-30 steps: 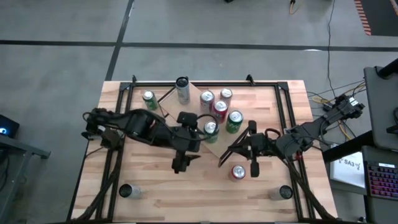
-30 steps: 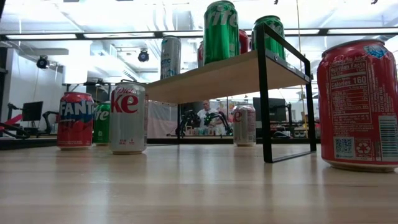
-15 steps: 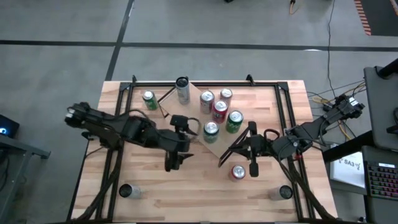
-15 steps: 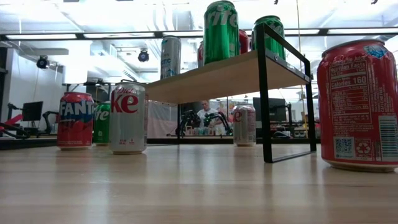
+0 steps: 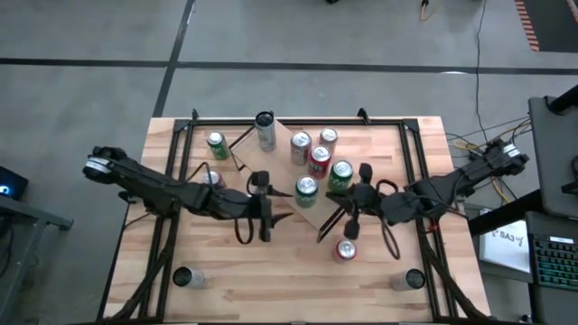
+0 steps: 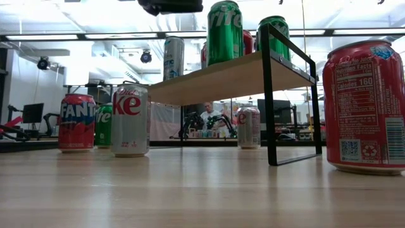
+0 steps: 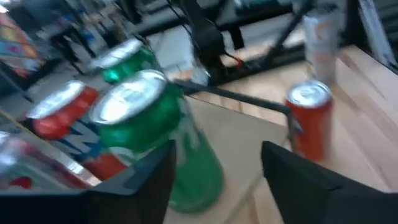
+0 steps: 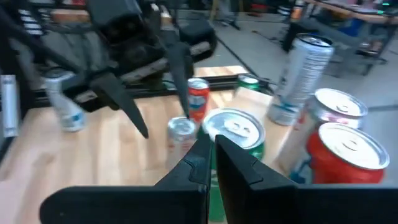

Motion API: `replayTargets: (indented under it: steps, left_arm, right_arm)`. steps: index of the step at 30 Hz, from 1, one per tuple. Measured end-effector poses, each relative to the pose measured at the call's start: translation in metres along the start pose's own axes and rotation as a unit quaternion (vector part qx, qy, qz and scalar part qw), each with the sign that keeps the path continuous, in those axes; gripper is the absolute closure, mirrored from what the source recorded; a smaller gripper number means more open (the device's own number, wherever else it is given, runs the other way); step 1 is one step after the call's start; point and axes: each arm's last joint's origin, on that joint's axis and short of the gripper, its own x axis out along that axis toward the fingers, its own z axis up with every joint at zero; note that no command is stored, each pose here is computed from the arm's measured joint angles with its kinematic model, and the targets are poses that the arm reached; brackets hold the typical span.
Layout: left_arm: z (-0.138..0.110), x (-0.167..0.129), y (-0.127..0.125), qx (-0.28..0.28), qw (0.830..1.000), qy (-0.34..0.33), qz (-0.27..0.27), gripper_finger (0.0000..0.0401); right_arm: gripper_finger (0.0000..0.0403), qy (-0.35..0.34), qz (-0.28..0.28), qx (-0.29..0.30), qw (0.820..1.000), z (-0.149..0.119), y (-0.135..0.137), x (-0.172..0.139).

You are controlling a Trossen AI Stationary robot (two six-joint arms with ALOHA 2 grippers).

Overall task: Place canned beverage on shelf
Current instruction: Put the bottom green soda can on the shelf aligned with the other green soda

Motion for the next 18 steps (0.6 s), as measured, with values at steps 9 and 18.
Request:
replayTargets:
  steps: [9, 18]
  left_arm:
    - [-0.008, 0.010, 0.006, -0.007, 0.998, -0.009, 0.059, 0.0382]
    - [-0.010, 0.014, 0.008, -0.014, 0.998, -0.008, 0.068, 0.0398]
  right_arm:
    - [0.0390, 0.000, -0.069, -0.013, 0.998, 0.001, -0.014, 0.026]
    - [0.0390, 0.026, -0.070, -0.050, 0.996, 0.011, -0.016, 0.038]
